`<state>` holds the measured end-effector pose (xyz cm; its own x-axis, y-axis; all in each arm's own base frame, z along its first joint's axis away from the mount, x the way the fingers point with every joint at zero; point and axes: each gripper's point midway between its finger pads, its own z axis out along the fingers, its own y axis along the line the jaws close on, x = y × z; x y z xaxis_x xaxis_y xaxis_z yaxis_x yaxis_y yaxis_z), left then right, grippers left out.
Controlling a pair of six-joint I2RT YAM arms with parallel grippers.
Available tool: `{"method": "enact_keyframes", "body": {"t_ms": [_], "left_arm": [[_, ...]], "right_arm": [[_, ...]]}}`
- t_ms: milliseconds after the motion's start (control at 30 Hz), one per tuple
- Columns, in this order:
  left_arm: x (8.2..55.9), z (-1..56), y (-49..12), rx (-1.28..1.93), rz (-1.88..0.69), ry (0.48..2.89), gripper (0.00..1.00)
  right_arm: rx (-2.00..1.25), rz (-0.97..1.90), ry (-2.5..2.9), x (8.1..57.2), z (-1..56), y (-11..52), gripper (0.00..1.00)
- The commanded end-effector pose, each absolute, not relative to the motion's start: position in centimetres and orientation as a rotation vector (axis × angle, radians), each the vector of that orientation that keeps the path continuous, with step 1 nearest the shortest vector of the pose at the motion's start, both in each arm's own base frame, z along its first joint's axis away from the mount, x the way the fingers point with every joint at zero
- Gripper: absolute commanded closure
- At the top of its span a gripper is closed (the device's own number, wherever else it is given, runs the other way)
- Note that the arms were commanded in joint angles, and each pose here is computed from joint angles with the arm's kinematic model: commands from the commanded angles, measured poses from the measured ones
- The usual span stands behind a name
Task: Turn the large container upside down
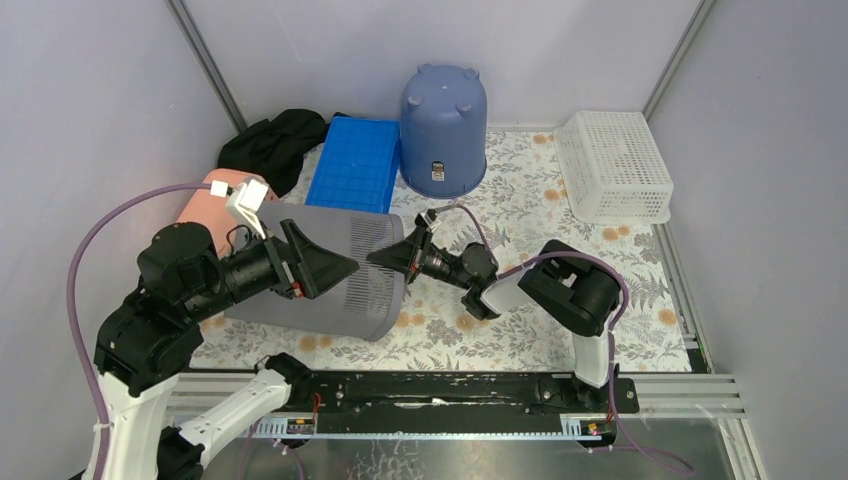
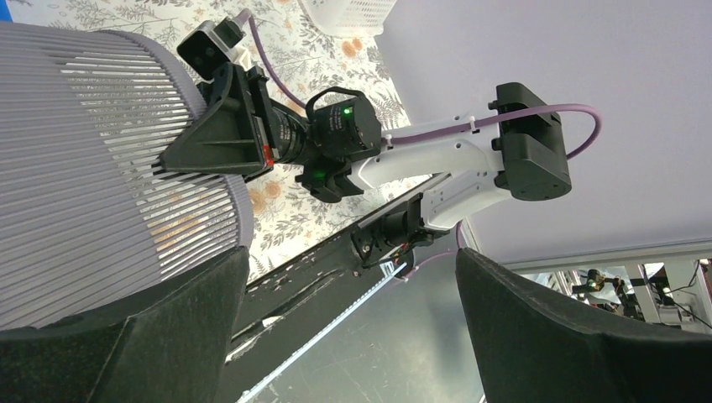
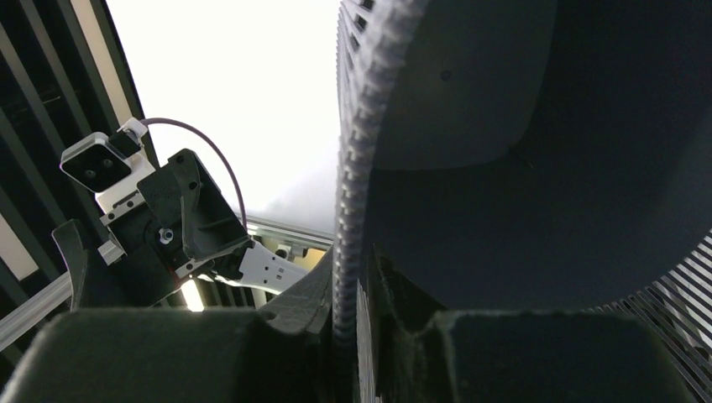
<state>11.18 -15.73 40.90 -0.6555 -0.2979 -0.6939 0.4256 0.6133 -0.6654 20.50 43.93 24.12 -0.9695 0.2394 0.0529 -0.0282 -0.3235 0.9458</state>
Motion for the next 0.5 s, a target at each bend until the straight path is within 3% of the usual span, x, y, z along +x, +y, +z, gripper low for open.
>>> {"method": "enact_keyframes", "body": {"t_ms": [0, 467], "left_arm": [[11.5, 40.5, -16.0, 0.125, -1.093, 2.011, 0.00], [12.7, 40.2, -15.1, 0.076, -1.000, 2.024, 0.00]], "right_arm": [[0.218, 2.432, 1.623, 19.7, 25.5, 42.6, 0.76], [0.256, 2.355, 1.698, 20.0, 23.4, 39.6, 0.65]]}}
